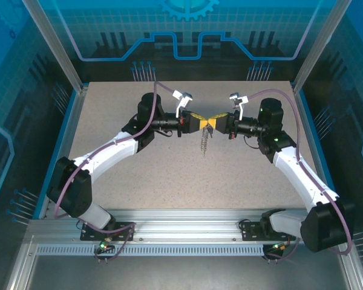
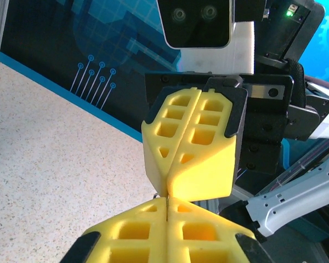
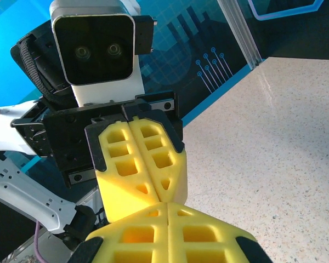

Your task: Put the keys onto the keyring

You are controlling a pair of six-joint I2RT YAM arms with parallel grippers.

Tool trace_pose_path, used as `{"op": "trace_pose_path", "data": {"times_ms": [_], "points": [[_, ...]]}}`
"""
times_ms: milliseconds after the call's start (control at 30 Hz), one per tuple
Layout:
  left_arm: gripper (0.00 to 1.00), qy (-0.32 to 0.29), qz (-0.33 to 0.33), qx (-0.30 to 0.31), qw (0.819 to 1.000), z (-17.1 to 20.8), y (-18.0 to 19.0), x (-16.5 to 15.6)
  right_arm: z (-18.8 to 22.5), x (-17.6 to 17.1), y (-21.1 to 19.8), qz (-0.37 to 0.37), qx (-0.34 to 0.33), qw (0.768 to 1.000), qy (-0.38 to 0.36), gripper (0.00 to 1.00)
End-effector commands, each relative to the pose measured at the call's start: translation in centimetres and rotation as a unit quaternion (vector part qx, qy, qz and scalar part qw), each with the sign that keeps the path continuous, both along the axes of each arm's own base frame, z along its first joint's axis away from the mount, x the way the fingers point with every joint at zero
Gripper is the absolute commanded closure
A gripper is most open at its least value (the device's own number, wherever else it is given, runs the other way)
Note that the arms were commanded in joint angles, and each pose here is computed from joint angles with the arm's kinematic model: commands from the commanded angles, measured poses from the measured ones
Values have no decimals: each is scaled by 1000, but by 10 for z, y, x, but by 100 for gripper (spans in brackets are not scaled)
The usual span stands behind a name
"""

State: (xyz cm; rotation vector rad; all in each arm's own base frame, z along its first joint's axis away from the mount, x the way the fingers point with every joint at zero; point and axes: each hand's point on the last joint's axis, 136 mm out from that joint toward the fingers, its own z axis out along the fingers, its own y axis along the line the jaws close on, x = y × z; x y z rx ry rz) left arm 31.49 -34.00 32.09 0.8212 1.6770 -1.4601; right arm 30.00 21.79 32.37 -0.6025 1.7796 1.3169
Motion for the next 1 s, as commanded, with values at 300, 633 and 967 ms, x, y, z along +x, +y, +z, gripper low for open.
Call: {"op": "trace_pose_path", "data": {"times_ms": [300, 633, 967], "points": [[100, -45, 11, -55, 997, 32, 3, -1, 30, 7, -44, -89, 24, 995, -24, 56], [100, -57, 11, -105, 993, 56, 6, -3, -3, -5, -47, -114, 20, 993, -13, 49], [100, -52, 8, -114, 992, 61, 5, -2, -6, -13, -28, -99, 4, 995, -31, 45]]}}
